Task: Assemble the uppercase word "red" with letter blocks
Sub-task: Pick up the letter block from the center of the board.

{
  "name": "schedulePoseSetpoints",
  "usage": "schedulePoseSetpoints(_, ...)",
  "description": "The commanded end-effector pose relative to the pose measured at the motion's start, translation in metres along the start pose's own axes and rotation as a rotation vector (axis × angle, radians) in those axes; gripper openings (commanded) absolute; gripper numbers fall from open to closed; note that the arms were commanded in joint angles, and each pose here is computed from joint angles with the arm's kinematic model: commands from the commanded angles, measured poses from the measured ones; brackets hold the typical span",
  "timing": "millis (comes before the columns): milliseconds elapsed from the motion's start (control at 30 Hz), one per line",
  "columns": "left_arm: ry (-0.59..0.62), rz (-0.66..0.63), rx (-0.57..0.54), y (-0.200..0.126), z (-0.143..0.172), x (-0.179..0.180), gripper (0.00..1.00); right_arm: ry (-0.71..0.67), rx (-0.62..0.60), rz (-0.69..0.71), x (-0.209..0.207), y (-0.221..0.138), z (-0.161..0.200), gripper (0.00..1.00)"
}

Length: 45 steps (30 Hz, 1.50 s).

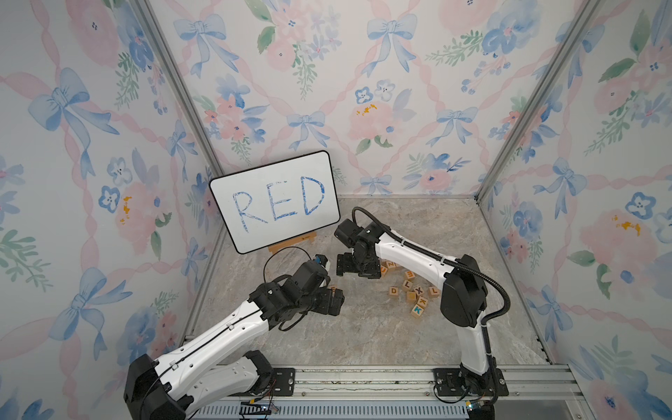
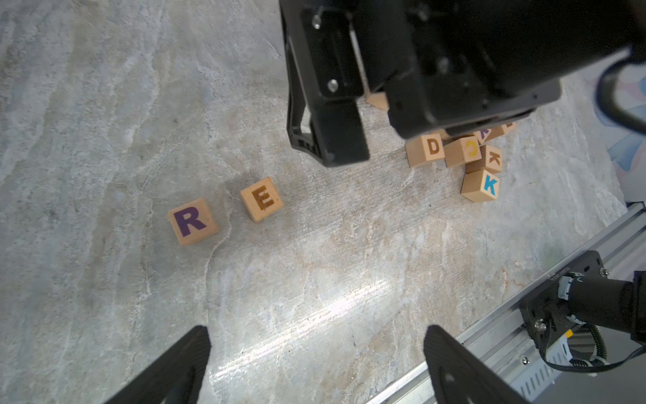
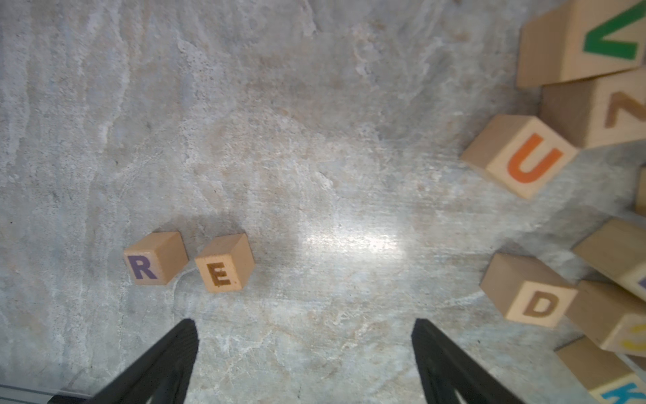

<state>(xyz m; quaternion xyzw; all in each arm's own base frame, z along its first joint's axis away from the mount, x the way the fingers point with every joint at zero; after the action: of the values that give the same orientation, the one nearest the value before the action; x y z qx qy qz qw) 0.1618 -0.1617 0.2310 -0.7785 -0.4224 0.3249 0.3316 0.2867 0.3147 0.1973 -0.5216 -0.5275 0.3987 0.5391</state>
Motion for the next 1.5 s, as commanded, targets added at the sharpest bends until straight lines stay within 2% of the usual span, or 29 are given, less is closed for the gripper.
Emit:
schedulePoseSetpoints(0,0.034,0.035,-0.019,0.003,-0.01,-0.007,0.98,0.005,-0.01,0.032,-0.015,-0.01,0.0,0.97)
schedulePoseSetpoints(400,0.086,0.077,-0.003,0.03,-0.024,-0.037,0.98,0.013,-0.007,0.088,-0.056,-0.014,0.003,0.97)
schedulePoseSetpoints(533,0.096,0.091,0.003,0.039,-0.029,-0.047,0.98,0.023,0.003,0.085,-0.07,-0.013,0.004,1.0)
schedulePoseSetpoints(867,0.129,0.126,0.024,0.059,-0.034,-0.072,0.98,0.025,0.037,0.098,-0.105,-0.003,0.008,0.95)
schedulePoseSetpoints(933,0.131,0.132,0.029,0.063,-0.034,-0.076,0.98,0.025,0.044,0.096,-0.11,0.0,0.008,0.91)
schedulePoseSetpoints(1167,0.108,0.166,0.03,0.071,-0.038,-0.085,0.98,0.036,0.065,0.069,-0.121,0.011,0.005,0.67)
schedulePoseSetpoints(1467,0.108,0.172,0.025,0.072,-0.041,-0.088,0.98,0.055,0.091,0.073,-0.134,0.029,0.0,0.59)
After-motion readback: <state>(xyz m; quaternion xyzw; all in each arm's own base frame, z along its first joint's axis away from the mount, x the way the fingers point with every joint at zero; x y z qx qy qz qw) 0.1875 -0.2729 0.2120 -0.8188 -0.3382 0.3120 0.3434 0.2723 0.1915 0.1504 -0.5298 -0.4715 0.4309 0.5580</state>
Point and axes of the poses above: each gripper's point midway between its finger pads, its own y axis out along the fingers, its own x axis along the line the jaws close on, z = x × y, the point moved 9 cm from there along -y, back along the fingers, and after that the axes turned 7 degrees about y, right-handed, at the moved point
